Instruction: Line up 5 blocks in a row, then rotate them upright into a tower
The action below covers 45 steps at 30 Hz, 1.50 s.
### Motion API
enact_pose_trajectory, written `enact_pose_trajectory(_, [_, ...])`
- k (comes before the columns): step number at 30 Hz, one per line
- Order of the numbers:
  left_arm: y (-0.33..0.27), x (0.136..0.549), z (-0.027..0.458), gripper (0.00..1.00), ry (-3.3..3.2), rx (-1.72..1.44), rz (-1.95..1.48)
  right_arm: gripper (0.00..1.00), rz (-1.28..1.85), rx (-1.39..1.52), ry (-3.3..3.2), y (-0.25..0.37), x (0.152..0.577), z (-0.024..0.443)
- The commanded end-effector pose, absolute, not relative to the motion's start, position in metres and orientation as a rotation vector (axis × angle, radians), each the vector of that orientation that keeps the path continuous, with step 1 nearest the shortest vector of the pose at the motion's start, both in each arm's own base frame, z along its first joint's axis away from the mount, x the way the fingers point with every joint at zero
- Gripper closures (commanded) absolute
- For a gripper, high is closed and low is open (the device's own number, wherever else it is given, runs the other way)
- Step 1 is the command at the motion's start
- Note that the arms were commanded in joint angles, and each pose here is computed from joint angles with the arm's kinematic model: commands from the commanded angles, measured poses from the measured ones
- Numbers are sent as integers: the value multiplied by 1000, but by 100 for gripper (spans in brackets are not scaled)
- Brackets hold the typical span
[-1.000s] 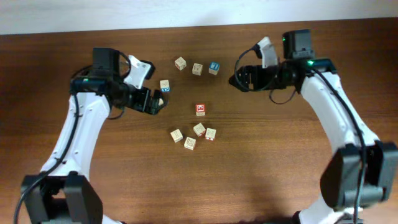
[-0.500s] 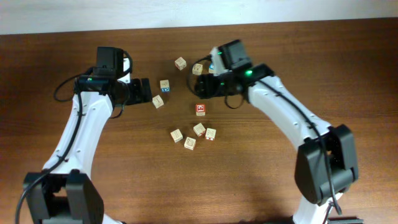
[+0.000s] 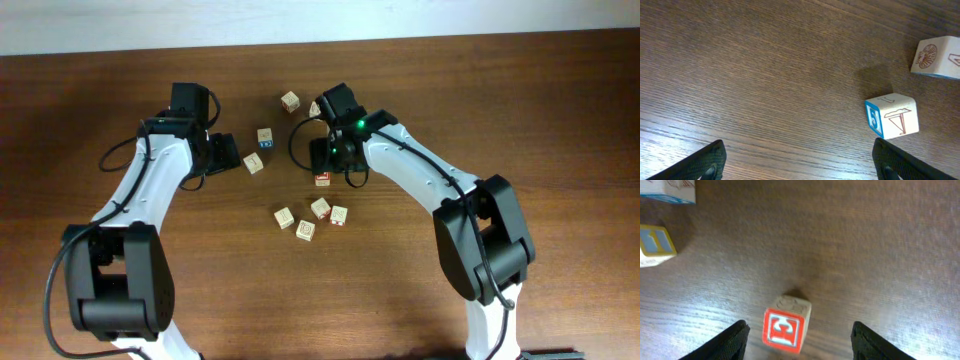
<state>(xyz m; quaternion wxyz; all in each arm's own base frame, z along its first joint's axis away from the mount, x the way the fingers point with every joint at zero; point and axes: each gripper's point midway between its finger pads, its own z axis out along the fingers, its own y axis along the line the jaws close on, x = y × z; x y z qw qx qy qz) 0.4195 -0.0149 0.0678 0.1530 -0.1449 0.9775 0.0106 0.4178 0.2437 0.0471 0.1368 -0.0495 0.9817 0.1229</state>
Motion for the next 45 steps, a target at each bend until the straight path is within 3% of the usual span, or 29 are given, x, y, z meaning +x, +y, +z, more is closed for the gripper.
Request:
enact_pose_trajectory(1, [-18,425,72,5,2788,-443,-4,36,323,-130,2866,244,411,49])
enact_pose_trajectory(13, [-17,417,69,0,2820,-446,8,36,274,-103,3233,223,328,39])
enact_pose_trajectory(22, [-16,416,69,1,2822,-447,16,37,228,-136,3284,232,304,30])
enact_pose_trajectory(25, [-16,416,69,1,2822,-447,19,41,192,-80,3279,229,302,20])
enact_pose_trajectory(31, [-16,416,69,1,2822,-447,19,56,111,-11,3246,220,308,12])
enact_pose_trajectory(45, [-16,416,69,1,2822,-448,18,79,136,186,3105,182,365,12])
